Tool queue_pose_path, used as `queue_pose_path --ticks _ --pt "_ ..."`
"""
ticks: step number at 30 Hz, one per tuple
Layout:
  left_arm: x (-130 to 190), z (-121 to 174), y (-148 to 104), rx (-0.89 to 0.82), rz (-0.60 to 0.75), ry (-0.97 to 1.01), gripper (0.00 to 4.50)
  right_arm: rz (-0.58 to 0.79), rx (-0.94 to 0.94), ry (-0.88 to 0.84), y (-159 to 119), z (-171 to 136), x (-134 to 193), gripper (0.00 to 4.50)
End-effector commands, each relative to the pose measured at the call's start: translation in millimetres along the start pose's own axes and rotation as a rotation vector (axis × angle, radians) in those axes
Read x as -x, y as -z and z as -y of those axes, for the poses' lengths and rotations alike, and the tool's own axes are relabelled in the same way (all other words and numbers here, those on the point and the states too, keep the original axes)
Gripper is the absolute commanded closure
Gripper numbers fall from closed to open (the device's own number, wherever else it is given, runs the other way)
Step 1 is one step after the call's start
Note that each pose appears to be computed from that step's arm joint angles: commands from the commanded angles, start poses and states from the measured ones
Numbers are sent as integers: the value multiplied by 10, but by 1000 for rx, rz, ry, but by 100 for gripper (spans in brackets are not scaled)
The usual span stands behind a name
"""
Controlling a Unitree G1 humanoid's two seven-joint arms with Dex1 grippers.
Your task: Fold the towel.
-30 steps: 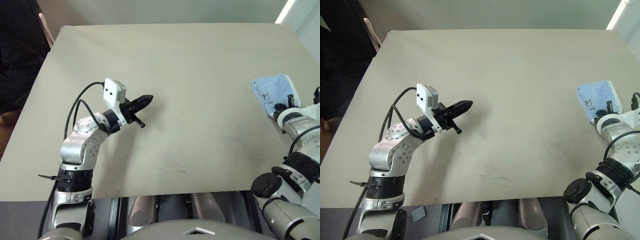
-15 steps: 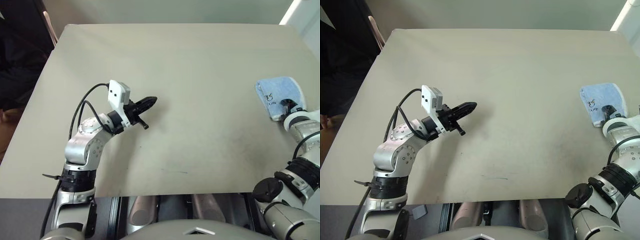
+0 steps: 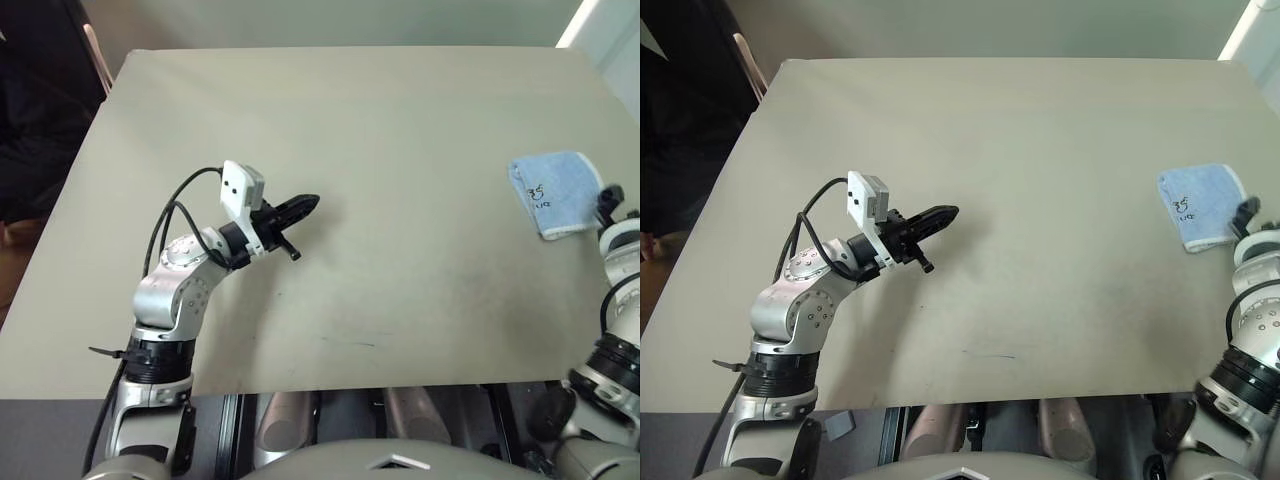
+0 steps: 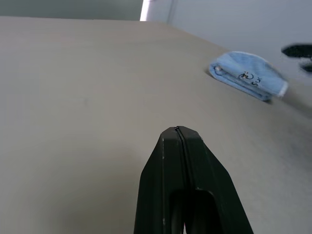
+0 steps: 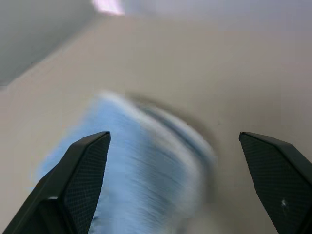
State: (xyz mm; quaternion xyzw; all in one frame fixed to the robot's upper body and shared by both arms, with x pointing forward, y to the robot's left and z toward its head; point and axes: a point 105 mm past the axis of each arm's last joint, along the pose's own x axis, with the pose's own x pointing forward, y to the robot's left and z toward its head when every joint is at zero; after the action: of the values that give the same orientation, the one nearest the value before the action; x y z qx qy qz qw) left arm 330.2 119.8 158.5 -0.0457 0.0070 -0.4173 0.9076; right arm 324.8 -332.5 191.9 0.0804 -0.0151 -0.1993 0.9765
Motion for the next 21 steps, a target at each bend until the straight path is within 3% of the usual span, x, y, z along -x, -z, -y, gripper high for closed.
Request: queue_pose_path --ticks 1,4,9,18,21 --pt "-11 17 -122 -45 29 15 450 32 204 -340 66 -676 194 4" --pt "21 -10 -90 -50 17 0 450 -70 222 -656 368 -1182 488 4" --pt "107 -75 -29 -68 -15 -32 450 -167 216 -961 652 -1580 808 4" --pt "485 -251 278 -92 -135 -71 450 -128 283 -1114 722 -1892 883 4" --pt "612 -292 257 -73 -133 -69 450 -89 336 -1127 715 -1986 866 4"
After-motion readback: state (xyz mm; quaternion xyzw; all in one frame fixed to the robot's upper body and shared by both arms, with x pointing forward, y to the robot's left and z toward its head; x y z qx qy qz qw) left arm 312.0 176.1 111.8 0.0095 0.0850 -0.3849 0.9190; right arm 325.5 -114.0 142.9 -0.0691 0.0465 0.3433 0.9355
